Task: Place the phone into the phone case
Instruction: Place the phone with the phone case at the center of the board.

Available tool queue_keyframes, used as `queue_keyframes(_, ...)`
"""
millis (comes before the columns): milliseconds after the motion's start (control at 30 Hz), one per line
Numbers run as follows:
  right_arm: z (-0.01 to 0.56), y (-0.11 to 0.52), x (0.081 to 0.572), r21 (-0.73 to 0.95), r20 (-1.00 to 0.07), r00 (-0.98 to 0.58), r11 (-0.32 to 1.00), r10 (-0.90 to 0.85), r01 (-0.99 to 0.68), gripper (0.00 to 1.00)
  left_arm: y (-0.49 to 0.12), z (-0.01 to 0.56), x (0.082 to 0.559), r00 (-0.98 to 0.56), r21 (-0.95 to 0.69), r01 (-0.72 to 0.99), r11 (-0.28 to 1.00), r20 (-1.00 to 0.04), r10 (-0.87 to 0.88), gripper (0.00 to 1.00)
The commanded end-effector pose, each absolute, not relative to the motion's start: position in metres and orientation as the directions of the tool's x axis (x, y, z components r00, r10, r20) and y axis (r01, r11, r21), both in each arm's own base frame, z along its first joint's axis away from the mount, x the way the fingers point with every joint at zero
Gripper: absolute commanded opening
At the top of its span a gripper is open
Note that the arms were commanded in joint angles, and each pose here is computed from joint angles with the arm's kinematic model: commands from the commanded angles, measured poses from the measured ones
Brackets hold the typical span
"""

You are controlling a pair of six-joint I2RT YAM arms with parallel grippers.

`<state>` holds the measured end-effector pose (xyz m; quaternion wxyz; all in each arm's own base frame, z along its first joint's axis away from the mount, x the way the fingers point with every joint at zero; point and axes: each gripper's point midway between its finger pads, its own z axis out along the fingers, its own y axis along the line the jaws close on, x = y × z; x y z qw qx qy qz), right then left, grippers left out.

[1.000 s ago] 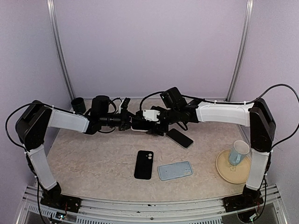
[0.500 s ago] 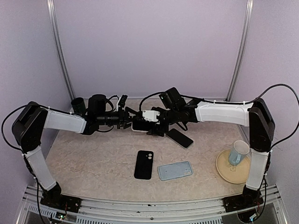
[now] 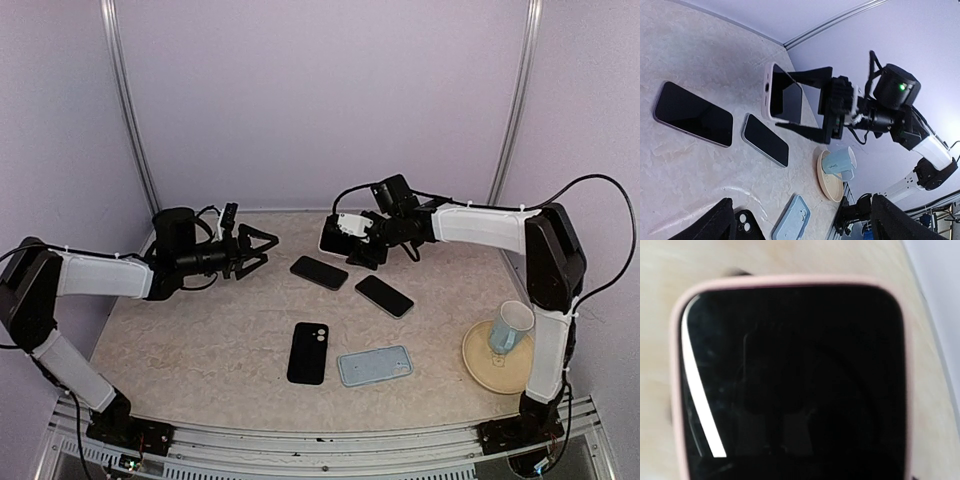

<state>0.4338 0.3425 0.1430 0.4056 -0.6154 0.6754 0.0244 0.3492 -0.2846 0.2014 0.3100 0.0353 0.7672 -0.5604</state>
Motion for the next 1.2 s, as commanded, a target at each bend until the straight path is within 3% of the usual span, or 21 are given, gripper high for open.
queue_keyframes(0,0.158,0.312,0.487,-0.479,-0.605,-0.054,0.417,-0.795,-0.773,0.54,-0.275,0.203,0.343,-0.786,-0.825,0.399,0.401,-0.533,-0.315,0.92)
queue_keyframes(300,0.138,0.251,0.535,-0.412,-0.644,-0.36,0.703,-0.675,-0.58,0.56,-0.267,0.2,0.331,-0.779,-0.808,0.383,0.448,-0.543,-0.314,0.93)
queue_keyframes(533,0.122,0.191,0.556,-0.224,-0.707,-0.586,0.911,-0.396,-0.346,0.57,-0.262,0.201,0.327,-0.763,-0.787,0.366,0.496,-0.559,-0.324,0.93)
queue_keyframes(767,0.106,0.145,0.564,-0.144,-0.731,-0.646,0.975,-0.219,-0.167,0.62,-0.258,0.201,0.323,-0.757,-0.783,0.361,0.506,-0.563,-0.331,0.93)
queue_keyframes(1167,0.069,0.112,0.565,-0.127,-0.7,-0.703,0.99,-0.128,-0.055,0.63,-0.255,0.201,0.322,-0.752,-0.78,0.359,0.513,-0.567,-0.336,0.93)
